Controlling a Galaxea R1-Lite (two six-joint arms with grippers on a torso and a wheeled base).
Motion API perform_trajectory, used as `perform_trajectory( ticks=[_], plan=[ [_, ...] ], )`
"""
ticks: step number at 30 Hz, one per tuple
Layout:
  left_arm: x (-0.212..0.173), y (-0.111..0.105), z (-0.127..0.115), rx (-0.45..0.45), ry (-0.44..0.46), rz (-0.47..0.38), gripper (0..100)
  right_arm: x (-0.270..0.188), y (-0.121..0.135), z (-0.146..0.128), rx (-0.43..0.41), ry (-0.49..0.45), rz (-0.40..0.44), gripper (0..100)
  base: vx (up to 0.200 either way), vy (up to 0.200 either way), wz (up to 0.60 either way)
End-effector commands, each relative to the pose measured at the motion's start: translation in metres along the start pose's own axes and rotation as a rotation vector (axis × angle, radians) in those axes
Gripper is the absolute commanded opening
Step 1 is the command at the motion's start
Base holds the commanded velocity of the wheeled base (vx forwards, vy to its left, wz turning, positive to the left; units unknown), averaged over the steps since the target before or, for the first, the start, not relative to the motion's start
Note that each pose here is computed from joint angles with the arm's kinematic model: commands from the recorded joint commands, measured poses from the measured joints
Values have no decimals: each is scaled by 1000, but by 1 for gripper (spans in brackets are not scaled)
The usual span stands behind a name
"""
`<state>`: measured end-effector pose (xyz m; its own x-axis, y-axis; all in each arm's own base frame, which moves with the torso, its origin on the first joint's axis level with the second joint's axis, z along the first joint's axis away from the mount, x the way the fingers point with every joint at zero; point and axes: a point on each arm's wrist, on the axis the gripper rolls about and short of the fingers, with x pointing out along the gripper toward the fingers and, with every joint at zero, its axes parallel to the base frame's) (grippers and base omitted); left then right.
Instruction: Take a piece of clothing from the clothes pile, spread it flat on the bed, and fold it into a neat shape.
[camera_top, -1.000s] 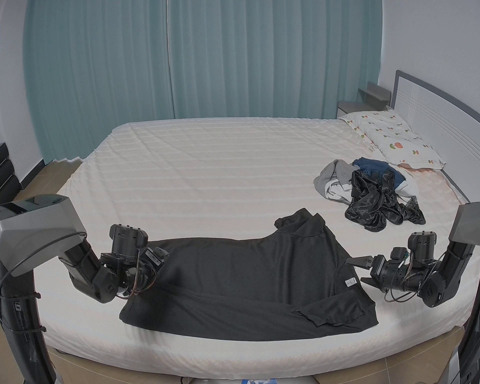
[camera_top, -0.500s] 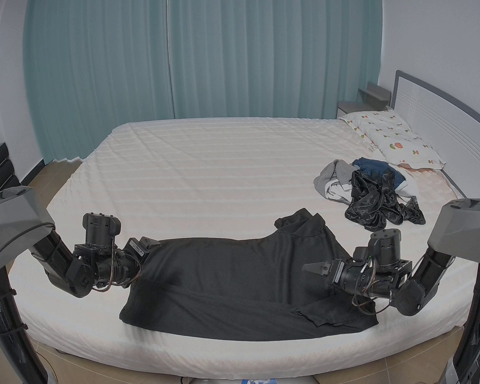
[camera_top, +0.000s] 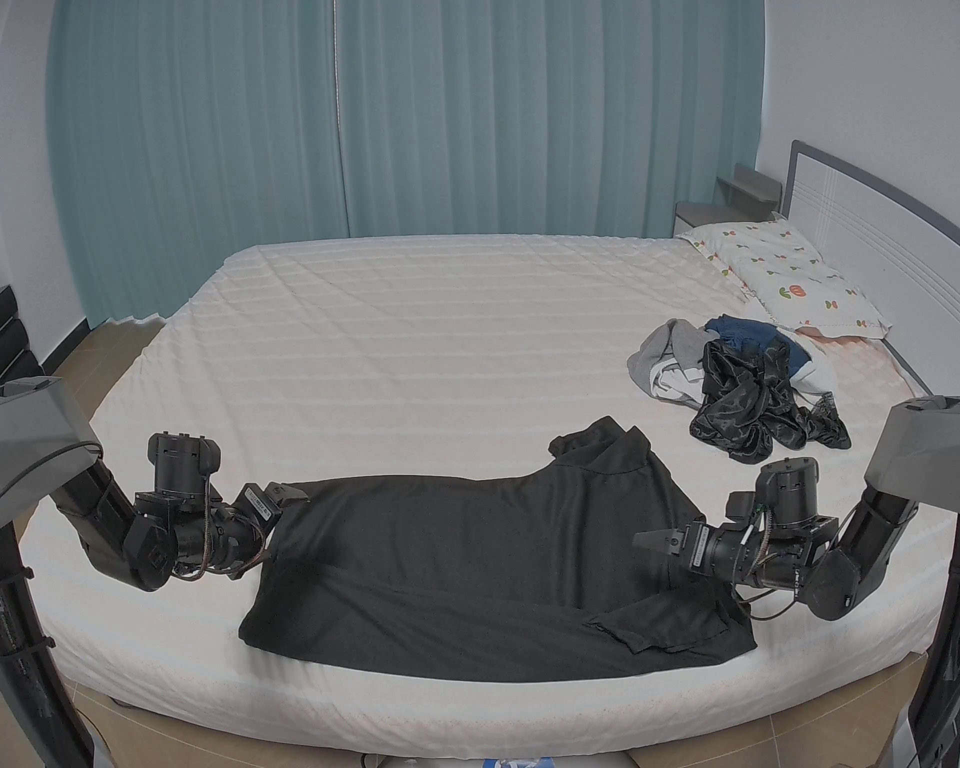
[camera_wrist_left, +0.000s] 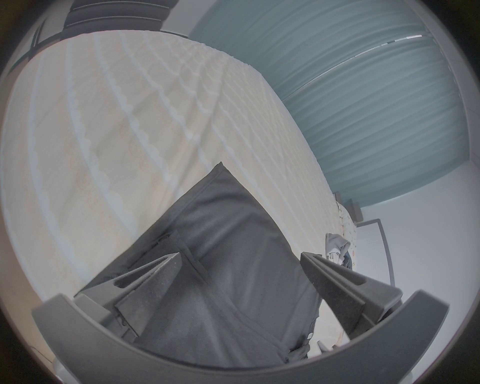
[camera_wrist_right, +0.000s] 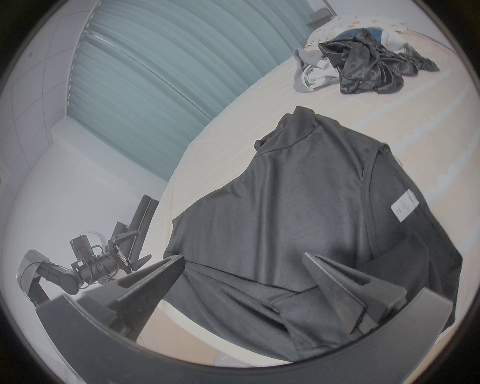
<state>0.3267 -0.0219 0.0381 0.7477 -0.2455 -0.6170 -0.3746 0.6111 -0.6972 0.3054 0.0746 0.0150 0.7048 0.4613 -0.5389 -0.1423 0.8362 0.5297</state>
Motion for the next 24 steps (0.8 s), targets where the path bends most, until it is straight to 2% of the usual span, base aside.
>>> perform_trajectory(
  ticks=[1, 2, 6, 12, 18, 24],
  plan=[
    [3, 13, 8, -5, 32, -3, 100, -16, -37, -1, -14, 32, -22, 100, 0, 0, 0],
    [2, 17, 11, 6, 51, -19, 100, -18, -47, -4, -33, 56, 0, 100, 0, 0, 0],
    [3, 24, 14, 34, 71, -24, 100, -12, -61, -8, -64, 85, 6, 100, 0, 0, 0],
    [11, 35, 13, 48, 89, 3, 100, 2, -69, -17, -101, 123, 3, 100, 0, 0, 0],
    [12, 37, 13, 43, 90, 9, 100, 7, -76, -24, -149, 153, 26, 100, 0, 0, 0],
    [12, 37, 13, 43, 91, 10, 100, 4, -75, -25, -155, 154, 38, 100, 0, 0, 0]
  ],
)
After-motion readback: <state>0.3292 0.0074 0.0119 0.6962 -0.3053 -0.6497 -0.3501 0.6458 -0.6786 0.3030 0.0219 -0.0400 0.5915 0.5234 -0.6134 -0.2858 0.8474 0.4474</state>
